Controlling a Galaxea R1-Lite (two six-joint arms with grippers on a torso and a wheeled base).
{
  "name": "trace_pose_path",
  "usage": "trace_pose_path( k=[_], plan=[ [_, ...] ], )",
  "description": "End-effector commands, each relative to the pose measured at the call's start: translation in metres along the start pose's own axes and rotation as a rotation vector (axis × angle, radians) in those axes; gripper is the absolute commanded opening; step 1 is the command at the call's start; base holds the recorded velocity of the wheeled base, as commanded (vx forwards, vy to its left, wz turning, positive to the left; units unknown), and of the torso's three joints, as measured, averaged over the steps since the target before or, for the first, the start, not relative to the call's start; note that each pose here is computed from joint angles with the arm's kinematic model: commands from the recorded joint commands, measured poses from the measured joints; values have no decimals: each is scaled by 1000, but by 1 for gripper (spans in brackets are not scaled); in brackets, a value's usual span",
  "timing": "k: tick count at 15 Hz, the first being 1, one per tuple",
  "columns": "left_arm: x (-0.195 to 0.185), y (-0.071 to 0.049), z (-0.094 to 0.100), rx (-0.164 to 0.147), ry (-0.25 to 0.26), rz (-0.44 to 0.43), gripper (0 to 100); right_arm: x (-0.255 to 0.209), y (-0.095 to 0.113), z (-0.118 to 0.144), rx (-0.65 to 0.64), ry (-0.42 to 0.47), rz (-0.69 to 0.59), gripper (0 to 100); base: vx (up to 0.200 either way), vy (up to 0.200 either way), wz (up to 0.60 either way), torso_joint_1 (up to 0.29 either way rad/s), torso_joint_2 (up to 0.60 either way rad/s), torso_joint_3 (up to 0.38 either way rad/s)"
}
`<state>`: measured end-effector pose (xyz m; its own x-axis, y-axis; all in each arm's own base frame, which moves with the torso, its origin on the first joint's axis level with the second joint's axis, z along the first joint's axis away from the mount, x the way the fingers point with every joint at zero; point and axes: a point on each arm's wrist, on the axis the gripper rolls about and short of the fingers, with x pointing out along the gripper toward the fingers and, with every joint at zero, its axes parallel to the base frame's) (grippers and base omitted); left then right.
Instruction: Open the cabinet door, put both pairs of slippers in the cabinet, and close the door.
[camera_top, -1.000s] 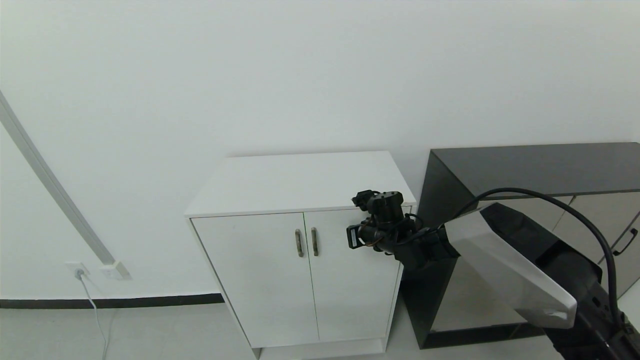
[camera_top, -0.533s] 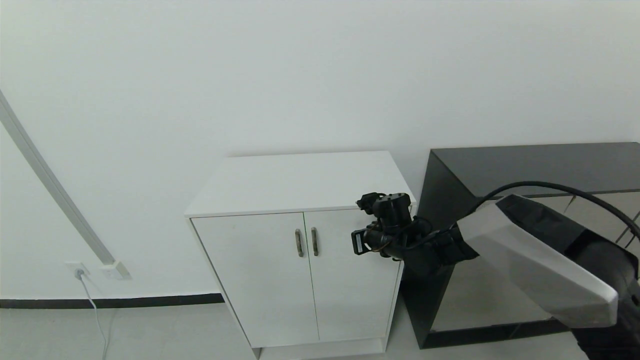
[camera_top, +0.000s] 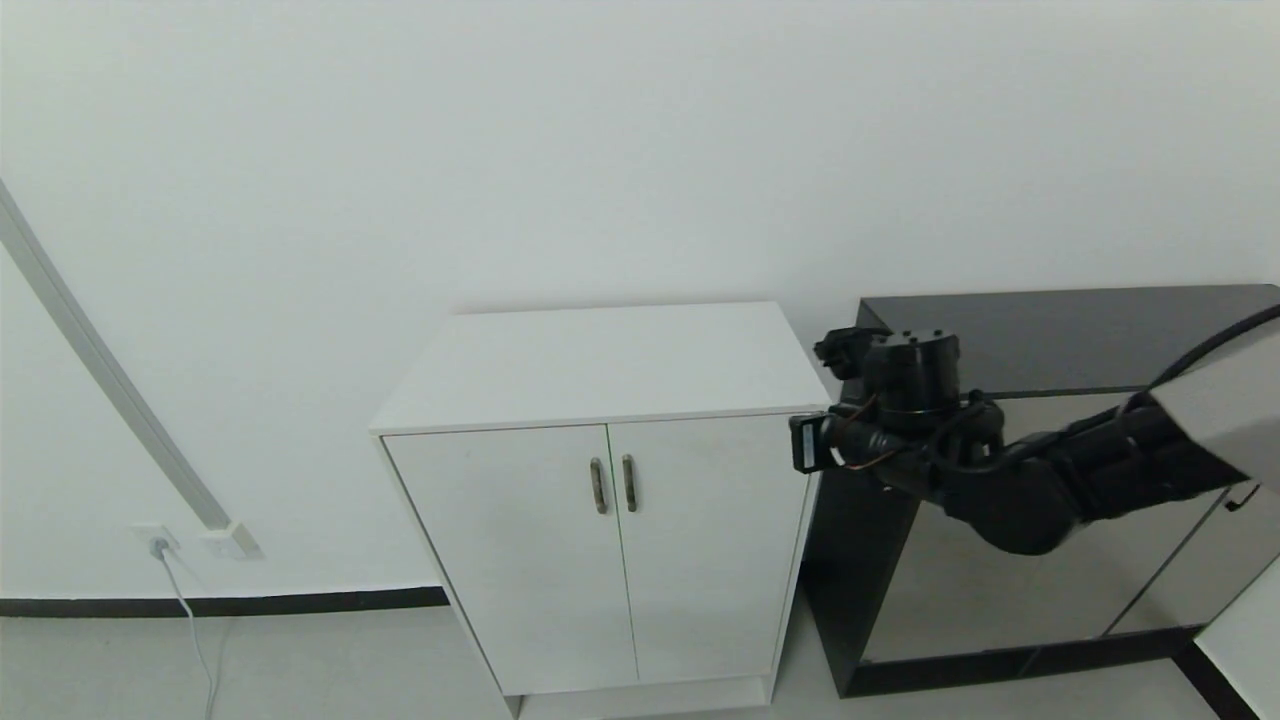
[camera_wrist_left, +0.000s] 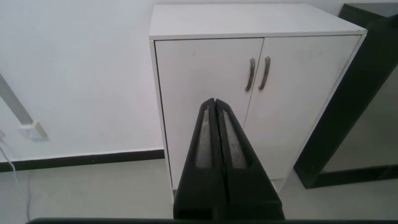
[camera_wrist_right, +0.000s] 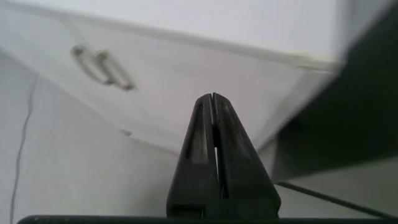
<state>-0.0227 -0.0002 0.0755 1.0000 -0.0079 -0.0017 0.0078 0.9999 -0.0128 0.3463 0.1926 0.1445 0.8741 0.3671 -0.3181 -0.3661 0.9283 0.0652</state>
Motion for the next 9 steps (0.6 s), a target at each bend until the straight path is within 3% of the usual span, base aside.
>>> trace_pose_path(
  k=[1, 6, 9],
  plan=[
    [0, 0, 0, -1, 0, 0, 0, -49, -32, 26, 28, -76, -86, 0, 0, 0, 0, 0, 0, 0],
    [0, 0, 0, -3, 0, 2, 0, -130, -79, 18, 45, -102, -279, 0, 0, 0, 0, 0, 0, 0],
    [0, 0, 0, -1, 0, 0, 0, -177, -90, 2, 45, -108, -331, 0, 0, 0, 0, 0, 0, 0]
  ],
)
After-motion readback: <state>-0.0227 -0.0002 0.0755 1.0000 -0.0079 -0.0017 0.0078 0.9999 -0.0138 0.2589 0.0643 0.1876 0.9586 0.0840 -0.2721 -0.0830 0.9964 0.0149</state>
